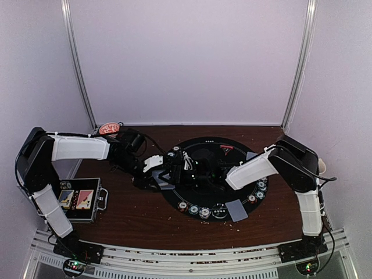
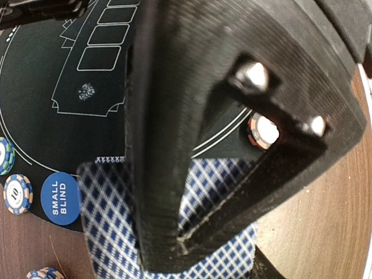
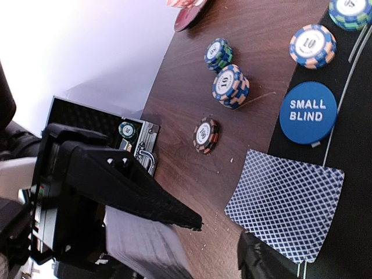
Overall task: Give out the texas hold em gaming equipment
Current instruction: Pick up the poker card from the face-down deck piles.
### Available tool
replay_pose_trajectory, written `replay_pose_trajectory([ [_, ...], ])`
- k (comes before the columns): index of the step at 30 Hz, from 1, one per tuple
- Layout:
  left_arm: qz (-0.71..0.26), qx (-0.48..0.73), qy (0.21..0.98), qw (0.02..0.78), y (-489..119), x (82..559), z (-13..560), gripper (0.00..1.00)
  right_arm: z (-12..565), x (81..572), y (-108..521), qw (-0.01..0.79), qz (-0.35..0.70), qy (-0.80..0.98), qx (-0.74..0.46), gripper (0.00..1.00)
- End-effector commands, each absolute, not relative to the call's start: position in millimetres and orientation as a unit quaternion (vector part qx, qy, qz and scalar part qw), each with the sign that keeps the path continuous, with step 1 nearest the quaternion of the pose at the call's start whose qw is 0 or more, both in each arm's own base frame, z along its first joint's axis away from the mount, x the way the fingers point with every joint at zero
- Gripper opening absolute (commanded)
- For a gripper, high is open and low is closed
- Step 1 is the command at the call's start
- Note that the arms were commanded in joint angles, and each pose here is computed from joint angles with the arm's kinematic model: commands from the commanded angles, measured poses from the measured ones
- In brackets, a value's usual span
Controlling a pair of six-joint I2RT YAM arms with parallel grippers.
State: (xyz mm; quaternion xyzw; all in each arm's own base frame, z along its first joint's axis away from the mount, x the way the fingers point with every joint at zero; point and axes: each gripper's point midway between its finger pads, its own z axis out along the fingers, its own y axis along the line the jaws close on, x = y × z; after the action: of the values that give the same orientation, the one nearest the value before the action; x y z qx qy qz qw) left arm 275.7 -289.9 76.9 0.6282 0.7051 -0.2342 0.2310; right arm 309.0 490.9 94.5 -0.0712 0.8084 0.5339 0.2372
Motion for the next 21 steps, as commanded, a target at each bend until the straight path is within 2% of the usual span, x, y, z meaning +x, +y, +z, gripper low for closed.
replay_pose_trajectory([
  [1,-0.25,0.638,0.684,0.249,-296.1,271.4,89.8,0.49,85.6,333.6,473.4,0.258,0.511,0.82,-0.029,0.48],
  [5,-0.25,0.638,0.684,0.25,-296.0,271.6,90.1,0.49,76.4,337.7,464.2,0.258,0.496,0.828,-0.022,0.43],
  [16,-0.248,0.636,0.688,0.245,-295.8,273.2,86.0,0.49,95.9,334.6,451.6,0.281,0.497,0.821,-0.03,0.42],
  [18,-0.246,0.637,0.689,0.244,-296.0,273.4,84.7,0.49,101.8,331.2,453.2,0.281,0.504,0.816,-0.037,0.4],
  [21,-0.245,0.636,0.69,0.241,-295.8,274.2,82.6,0.49,112.1,325.6,456.0,0.284,0.515,0.807,-0.045,0.32],
])
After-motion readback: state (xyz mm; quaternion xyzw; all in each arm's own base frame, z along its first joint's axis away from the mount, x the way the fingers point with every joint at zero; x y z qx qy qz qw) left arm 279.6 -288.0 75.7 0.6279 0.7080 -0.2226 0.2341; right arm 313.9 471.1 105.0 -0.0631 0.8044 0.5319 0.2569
